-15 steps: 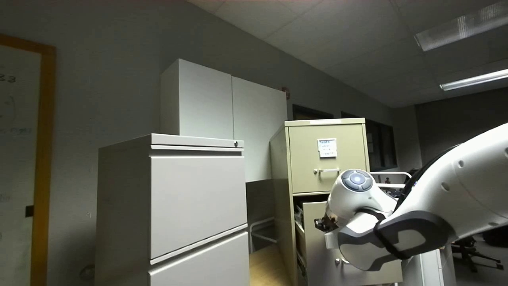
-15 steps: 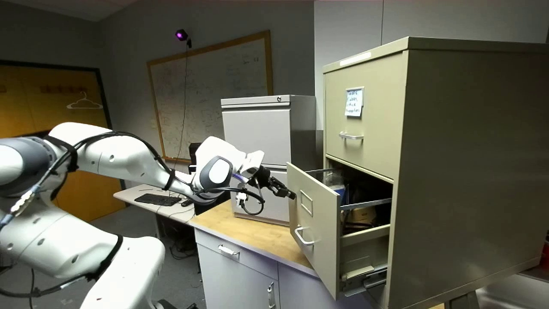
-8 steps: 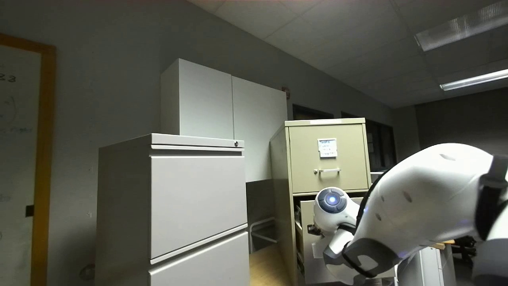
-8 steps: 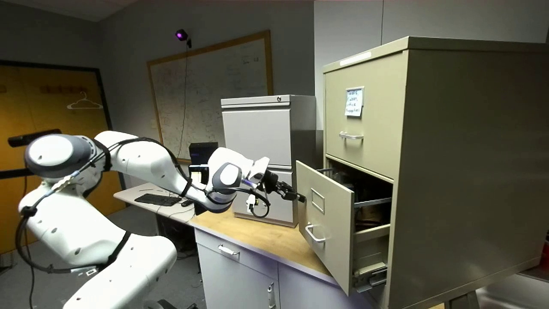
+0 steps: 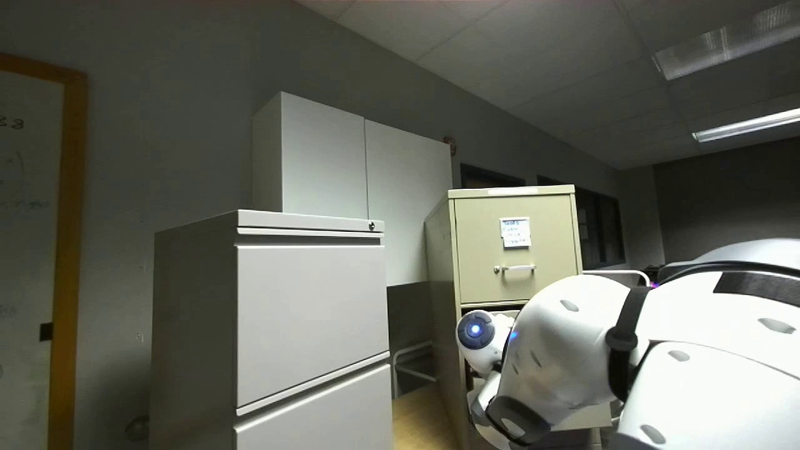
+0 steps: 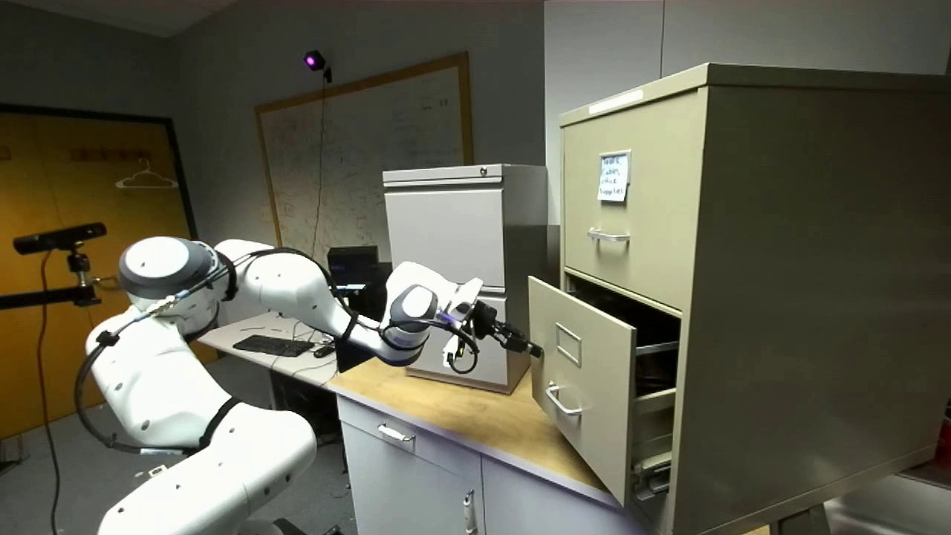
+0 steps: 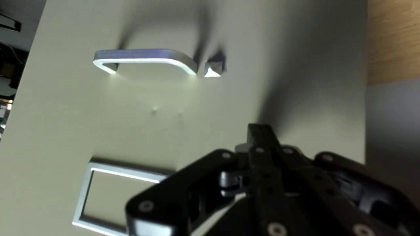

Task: Close the bottom drawer of the right cabinet

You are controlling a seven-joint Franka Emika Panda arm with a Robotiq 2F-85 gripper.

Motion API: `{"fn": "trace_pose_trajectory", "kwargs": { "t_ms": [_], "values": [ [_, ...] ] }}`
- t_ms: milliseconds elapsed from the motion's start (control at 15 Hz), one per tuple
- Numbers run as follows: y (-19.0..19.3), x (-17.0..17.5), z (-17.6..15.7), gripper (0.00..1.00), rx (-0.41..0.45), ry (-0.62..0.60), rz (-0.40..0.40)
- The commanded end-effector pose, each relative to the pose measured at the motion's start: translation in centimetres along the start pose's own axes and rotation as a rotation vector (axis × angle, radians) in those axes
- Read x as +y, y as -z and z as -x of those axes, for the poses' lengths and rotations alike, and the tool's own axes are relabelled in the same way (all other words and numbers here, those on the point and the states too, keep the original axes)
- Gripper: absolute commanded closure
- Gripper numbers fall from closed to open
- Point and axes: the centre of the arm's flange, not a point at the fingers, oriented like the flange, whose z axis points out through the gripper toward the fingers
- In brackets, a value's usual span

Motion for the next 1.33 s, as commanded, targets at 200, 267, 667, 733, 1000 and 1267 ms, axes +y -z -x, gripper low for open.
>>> {"fn": "trace_pose_trajectory", "kwargs": {
  "t_ms": [200,267,667,733,1000,1267],
  "values": [
    [-2.5,-6.9,-3.3,1.0,-0.029,0.033,0.096],
    [-2.9,-7.7,-3.9,1.0,-0.041,0.036,0.119],
    [-4.7,-11.0,-7.4,1.0,-0.091,-0.002,0.259],
    [-5.1,-11.3,-7.8,1.0,-0.078,-0.019,0.265],
    [-6.6,-12.4,-8.7,1.0,-0.026,-0.102,0.261],
    [-7.5,-13.1,-9.1,1.0,-0.004,-0.166,0.26]
  ]
}}
